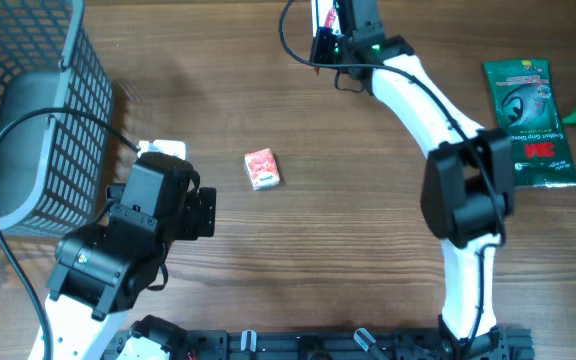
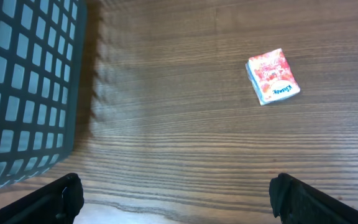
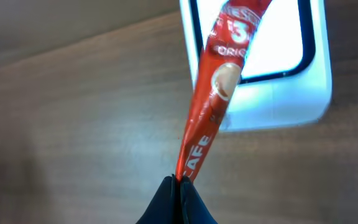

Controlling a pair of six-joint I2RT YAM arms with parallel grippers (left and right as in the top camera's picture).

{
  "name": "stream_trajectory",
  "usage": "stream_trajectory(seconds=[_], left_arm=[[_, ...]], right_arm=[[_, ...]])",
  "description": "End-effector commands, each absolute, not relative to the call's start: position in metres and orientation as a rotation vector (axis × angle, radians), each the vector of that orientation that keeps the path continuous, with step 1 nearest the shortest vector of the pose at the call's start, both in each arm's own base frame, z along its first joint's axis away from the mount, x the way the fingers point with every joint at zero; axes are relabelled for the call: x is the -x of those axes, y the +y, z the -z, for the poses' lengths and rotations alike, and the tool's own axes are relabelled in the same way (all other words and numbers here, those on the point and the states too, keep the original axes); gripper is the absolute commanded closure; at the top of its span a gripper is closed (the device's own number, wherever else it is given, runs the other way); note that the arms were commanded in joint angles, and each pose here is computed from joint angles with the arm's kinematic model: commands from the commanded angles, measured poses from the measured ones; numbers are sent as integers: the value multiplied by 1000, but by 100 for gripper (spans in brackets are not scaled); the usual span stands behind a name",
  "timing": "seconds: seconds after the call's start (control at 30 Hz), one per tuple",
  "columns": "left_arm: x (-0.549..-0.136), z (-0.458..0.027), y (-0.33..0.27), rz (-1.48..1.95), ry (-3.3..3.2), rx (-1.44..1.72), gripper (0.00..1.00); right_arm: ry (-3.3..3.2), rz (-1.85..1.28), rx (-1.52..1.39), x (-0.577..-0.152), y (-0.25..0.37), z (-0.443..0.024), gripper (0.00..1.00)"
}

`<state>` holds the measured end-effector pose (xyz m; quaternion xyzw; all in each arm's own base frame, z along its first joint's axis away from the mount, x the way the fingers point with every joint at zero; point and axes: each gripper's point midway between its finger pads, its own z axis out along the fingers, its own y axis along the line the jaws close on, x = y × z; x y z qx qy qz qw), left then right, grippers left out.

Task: Scan the item barcode
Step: 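Carry the coffee stick to the right edge and release it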

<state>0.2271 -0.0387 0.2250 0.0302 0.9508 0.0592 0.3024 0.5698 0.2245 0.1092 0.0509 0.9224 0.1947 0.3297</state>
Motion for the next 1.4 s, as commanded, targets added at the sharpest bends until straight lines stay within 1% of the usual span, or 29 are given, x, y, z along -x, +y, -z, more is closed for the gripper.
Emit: stream_trajectory(seconds=[0.0,0.2,0.53,0.63,0.77,0.87,0.9,1.0,1.17,1.27,1.37], left_arm=[[-228,-226,-38,-171,2513,-92,0],[-228,-226,-38,-171,2513,-92,0],[-228,-226,-38,-171,2513,-92,0],[-228,-226,-38,-171,2513,-92,0],[-228,-226,-38,-171,2513,-92,0],[-228,-226,-38,-171,2513,-92,0],[-228,-226,-38,-171,2513,-92,0],[-228,-226,-38,-171,2513,-92,0],[-228,-226,-38,-171,2513,-92,0],[-228,-226,-38,-171,2513,-92,0],[-228,-226,-38,-171,2513,-92,0]], right_arm=[[2340,-462,-203,-597,218,-113,95],[2342,-435,-251,-602,214,-95,95],[2351,-429,-245,-601,214,-94,95],[2342,-409,-187,-599,213,-107,95],[2314,-321,-229,-589,187,-150,95],[2323,-255,-298,-578,157,-173,95],[2337,-223,-356,-571,136,-181,95],[2384,-132,-507,-554,86,-184,95],[2511,89,-775,-512,-20,-160,95],[2506,314,-950,-483,-92,-155,95],[2457,543,-1180,-442,-159,-148,95]])
